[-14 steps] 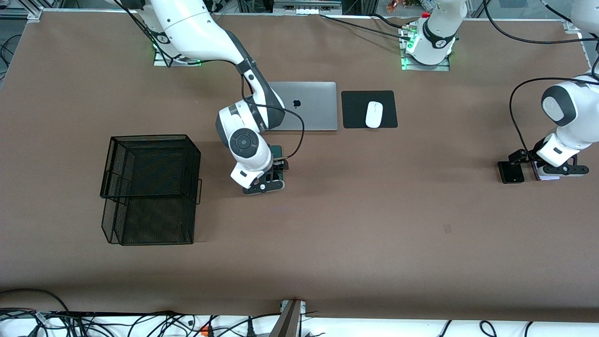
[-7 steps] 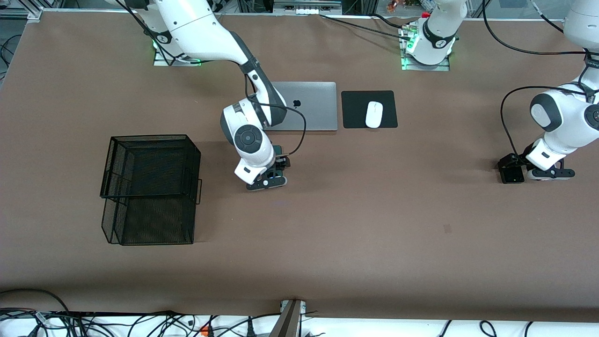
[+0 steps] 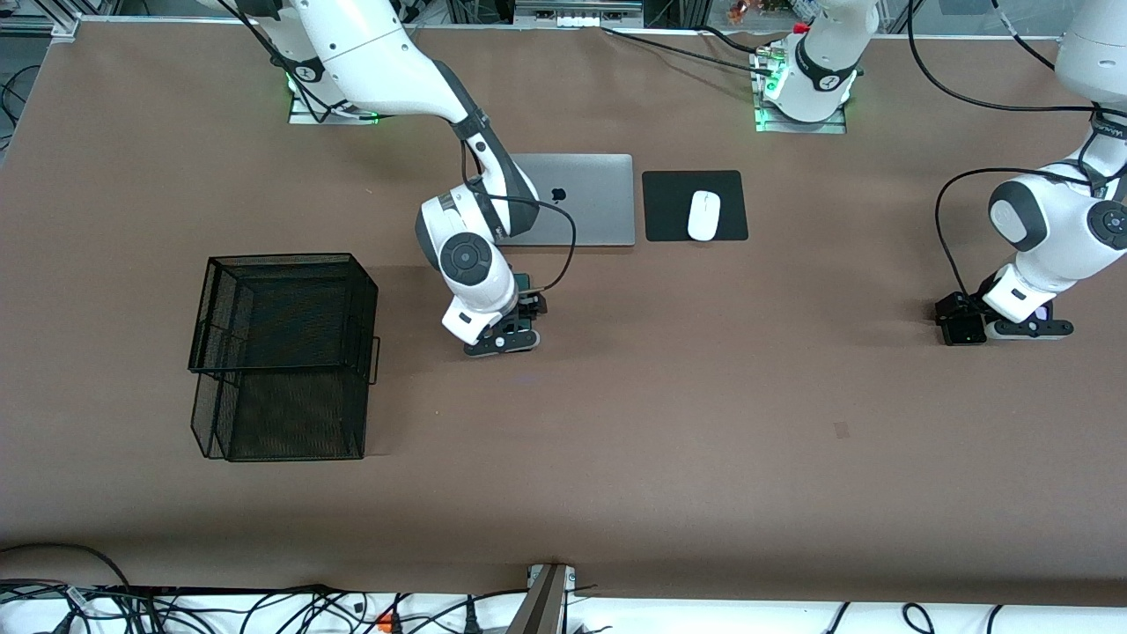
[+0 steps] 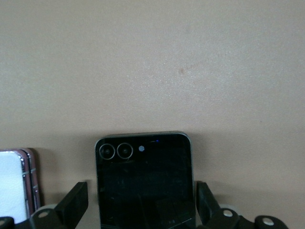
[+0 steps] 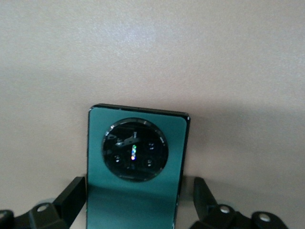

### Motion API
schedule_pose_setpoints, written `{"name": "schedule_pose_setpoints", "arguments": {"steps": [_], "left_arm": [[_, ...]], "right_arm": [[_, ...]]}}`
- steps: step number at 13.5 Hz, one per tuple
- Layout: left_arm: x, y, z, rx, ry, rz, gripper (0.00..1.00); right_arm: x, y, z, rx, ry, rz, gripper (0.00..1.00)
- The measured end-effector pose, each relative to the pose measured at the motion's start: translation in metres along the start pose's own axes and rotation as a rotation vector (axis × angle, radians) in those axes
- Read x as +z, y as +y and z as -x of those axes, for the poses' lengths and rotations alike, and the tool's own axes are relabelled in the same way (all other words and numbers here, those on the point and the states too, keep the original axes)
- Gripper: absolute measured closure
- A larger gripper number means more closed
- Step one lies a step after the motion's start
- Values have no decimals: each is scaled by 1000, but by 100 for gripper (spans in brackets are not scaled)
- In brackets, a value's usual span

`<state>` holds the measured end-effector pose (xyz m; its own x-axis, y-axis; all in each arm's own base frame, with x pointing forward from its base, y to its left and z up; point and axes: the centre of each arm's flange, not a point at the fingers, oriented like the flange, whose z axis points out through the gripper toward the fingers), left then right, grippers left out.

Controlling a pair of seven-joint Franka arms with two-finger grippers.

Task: Place phones with both arms
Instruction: 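Grasp the green phone with the right gripper while the left grasps the flip phone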

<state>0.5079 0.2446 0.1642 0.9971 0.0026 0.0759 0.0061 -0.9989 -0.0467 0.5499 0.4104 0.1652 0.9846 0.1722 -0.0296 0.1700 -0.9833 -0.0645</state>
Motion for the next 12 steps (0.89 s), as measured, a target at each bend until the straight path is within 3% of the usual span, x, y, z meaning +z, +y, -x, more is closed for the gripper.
{"name": "schedule_pose_setpoints", "arguments": {"steps": [4, 5, 6, 7, 8, 12], "left_arm": [[7, 1, 1, -4, 9, 0, 0], [7, 2, 0, -14, 11, 5, 2], [7, 1, 0, -30, 15, 9, 4], [5, 1, -1, -37, 20, 10, 14], [2, 1, -2, -37, 25, 10, 17], [0, 5, -6, -32, 28, 15, 19]], "right_arm": [[1, -1, 2, -4, 9, -1, 1], [1, -3, 3, -9, 10, -1, 6], [-1, -4, 3, -12, 13, -2, 18], [-2, -5, 3, -13, 14, -2, 18], [-2, -5, 3, -13, 14, -2, 18], [-2, -5, 3, -14, 15, 0, 18]]}}
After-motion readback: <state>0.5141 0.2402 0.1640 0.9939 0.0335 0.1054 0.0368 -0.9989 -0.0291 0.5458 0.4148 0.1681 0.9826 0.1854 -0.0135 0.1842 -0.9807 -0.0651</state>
